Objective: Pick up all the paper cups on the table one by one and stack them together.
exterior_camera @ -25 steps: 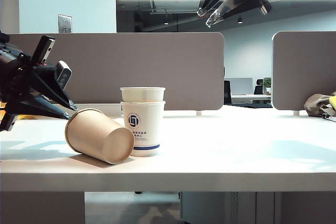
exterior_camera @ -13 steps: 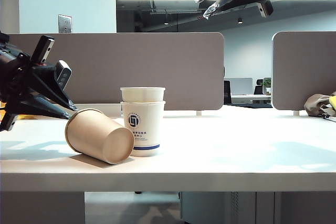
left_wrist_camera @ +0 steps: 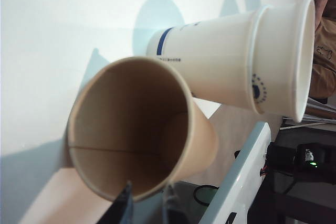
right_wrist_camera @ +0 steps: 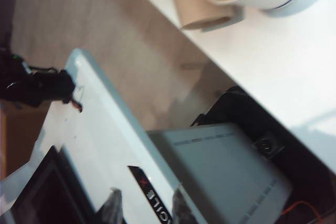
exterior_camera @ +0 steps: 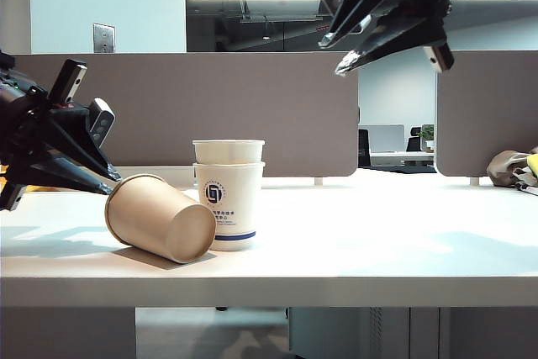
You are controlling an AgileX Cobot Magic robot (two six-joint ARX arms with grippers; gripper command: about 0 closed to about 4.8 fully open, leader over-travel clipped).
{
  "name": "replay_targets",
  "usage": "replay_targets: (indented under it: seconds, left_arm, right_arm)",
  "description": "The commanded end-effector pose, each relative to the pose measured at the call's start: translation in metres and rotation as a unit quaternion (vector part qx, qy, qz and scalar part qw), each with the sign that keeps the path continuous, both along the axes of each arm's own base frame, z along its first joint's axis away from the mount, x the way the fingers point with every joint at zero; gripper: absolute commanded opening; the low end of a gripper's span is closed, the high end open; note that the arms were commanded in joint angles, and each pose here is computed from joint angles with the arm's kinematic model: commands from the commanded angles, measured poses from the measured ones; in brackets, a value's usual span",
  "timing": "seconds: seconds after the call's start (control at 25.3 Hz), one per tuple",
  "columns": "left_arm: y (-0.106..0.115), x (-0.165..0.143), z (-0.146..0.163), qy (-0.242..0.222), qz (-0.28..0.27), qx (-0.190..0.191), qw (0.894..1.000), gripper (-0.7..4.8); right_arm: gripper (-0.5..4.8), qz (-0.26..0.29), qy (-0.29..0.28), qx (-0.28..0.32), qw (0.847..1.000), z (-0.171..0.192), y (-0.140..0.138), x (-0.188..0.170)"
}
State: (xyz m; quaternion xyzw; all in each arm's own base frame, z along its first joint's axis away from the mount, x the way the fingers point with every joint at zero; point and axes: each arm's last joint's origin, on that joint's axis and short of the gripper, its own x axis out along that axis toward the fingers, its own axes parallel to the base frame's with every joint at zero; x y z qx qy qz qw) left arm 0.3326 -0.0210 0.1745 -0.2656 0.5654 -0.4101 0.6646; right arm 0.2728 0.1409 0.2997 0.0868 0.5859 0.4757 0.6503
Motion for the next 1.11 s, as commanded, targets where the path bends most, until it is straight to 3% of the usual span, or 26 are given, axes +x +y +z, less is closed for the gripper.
replay_targets:
  seconds: [0.04, 0.16, 0.36, 0.51, 0.87, 1.11]
  left_arm:
    - [0.000, 0.000, 0.001, -0.002, -0.002, -0.001, 1.000, 0.80]
    - [0.000, 0.000, 0.001, -0.001, -0.002, -0.002, 1.000, 0.80]
    - [0.000, 0.000, 0.001, -0.002, -0.002, -0.005, 1.000, 0.80]
    - [0.000, 0.000, 0.001, -0.002, -0.002, -0.006, 1.000, 0.80]
    - [0.000, 0.000, 0.002, -0.005, -0.002, -0.014, 1.000, 0.80]
    - [0.000, 0.001, 0.002, -0.012, -0.002, -0.014, 1.000, 0.80]
  right_arm:
    - [1.27, 0.022, -0.012, 0.023, 0.999, -0.002, 0.010, -0.003]
    - [1.27, 0.029, -0.028, 0.036, 0.999, -0.002, 0.018, -0.001]
    - [1.27, 0.022, 0.020, 0.019, 0.999, -0.023, 0.025, 0.009]
    - [1.27, 0.034, 0.027, 0.027, 0.999, -0.035, 0.035, 0.015]
    - [1.26, 0.030, 0.006, 0.048, 0.998, -0.046, 0.050, 0.027]
    - [1.26, 0.025, 0.039, 0.034, 0.998, -0.069, 0.057, 0.035]
